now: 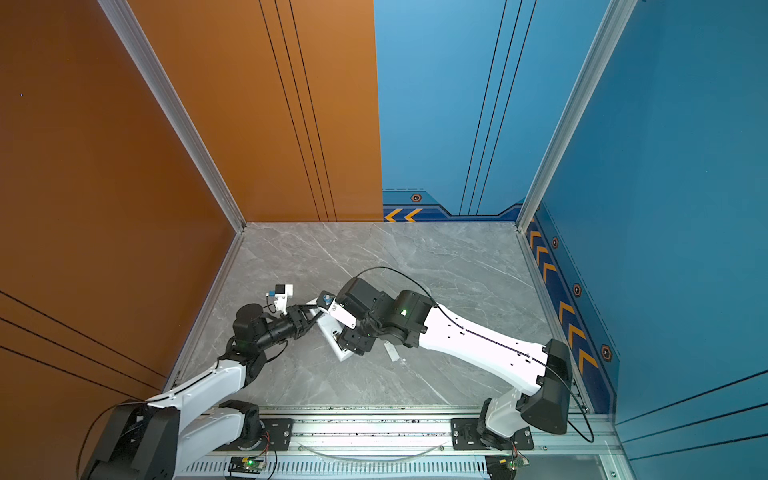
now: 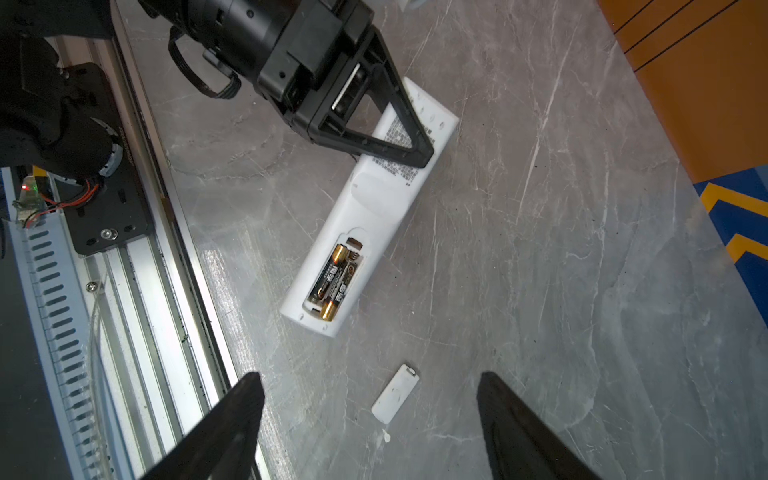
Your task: Load the batteries into the remote control
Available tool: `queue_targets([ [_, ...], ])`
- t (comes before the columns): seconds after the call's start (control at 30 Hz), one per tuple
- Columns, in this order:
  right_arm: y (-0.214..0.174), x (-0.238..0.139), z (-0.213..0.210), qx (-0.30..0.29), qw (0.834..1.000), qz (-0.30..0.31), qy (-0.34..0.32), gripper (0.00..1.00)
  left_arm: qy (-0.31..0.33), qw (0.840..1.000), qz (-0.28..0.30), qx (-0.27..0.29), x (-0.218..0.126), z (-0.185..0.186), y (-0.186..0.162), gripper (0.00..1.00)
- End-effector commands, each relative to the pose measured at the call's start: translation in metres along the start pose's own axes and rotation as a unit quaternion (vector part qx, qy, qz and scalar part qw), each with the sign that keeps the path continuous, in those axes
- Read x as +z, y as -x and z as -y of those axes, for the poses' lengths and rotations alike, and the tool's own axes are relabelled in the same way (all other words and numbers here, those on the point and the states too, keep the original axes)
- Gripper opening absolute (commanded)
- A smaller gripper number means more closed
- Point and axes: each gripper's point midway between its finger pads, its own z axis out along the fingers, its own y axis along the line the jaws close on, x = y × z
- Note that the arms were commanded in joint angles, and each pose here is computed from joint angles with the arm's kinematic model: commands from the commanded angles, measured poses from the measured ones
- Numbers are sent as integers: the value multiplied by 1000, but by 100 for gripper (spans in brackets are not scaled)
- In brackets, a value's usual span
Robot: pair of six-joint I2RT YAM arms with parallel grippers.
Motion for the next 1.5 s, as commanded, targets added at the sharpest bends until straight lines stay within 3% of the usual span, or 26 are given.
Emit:
queue_targets([
  [0.0,-3,-12,-12,-43,999,20,22,79,-5,1000,-8,18,-4,7,-1,0],
  [0.53,-12,-27,-33,-125,989,60,48,80,-4,999,-33,20,-8,9,-12,0],
  [1.47,-13,-33,-45,-176,980,73,65,68,-6,998,-53,23,-8,10,-20,0],
])
